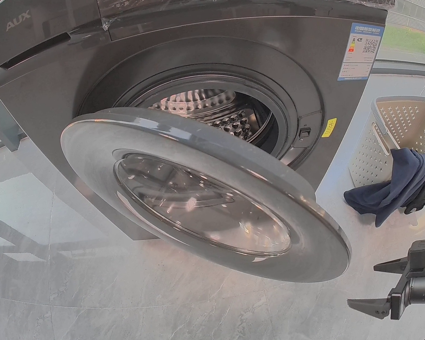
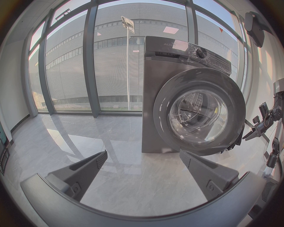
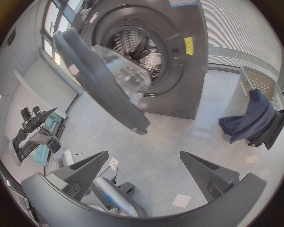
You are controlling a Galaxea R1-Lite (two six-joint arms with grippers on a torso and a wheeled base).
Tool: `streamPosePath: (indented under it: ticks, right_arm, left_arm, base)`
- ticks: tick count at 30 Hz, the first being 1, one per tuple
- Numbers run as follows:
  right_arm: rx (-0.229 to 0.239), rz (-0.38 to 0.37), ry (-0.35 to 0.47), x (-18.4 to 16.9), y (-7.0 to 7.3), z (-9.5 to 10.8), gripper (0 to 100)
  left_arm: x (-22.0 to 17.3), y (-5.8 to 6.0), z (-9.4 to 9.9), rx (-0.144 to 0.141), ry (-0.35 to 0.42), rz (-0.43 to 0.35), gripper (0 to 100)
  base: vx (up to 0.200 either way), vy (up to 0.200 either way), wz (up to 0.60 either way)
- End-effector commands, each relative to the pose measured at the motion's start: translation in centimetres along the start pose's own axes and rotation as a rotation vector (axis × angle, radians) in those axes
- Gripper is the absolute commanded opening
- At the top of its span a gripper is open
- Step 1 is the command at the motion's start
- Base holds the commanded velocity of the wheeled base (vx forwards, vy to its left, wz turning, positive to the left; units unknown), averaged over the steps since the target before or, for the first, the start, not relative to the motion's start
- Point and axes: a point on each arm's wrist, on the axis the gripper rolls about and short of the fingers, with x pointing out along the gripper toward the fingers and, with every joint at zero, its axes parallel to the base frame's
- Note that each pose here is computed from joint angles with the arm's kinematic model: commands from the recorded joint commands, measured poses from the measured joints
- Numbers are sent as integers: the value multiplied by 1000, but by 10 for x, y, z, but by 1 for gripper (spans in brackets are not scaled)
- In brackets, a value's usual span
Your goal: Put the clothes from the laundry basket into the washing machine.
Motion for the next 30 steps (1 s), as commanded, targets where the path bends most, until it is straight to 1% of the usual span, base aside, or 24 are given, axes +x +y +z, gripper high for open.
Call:
streamPosePath:
  ticks: [1,3,5,7,9,13,16,18,23,26,27,29,30]
  right_arm:
    - [28,-105,2,0,-18,0,100]
    - [31,-121,9,4,-22,2,100]
    - [44,-136,13,9,-27,6,100]
    - [47,-154,3,15,-32,12,100]
    - [49,-159,-18,24,-35,24,100]
    - [45,-143,-58,39,-35,44,100]
    - [28,-112,-63,49,-29,51,100]
    - [16,-87,-55,52,-23,51,100]
    - [-6,-26,-6,57,-8,41,100]
    - [-10,10,22,51,0,31,100]
    - [-14,33,28,47,5,28,100]
    - [-20,67,22,38,12,24,100]
    - [-11,70,9,37,13,26,100]
  left_arm:
    - [0,0,-5,1,6,0,100]
    - [0,0,-5,1,6,0,100]
    - [0,0,-5,1,6,0,100]
    - [0,0,-5,1,6,0,100]
    - [0,0,-5,1,6,0,100]
    - [1,0,-5,1,7,-1,100]
    - [1,0,-5,-1,7,-1,100]
    - [1,0,-5,-1,7,-1,100]
    - [1,0,-5,-1,7,-1,100]
    - [1,0,-5,-1,7,-1,100]
    - [1,0,-5,-1,7,-1,100]
    - [1,0,-5,-1,7,-1,100]
    - [1,0,-5,-1,7,-1,100]
  base:
    - [0,0,0]
    - [0,0,0]
    - [0,0,0]
    - [0,0,0]
    - [0,0,0]
    - [0,0,0]
    - [0,0,0]
    - [0,0,0]
    - [0,0,0]
    - [0,0,0]
    - [0,0,0]
    - [0,0,0]
    - [0,0,0]
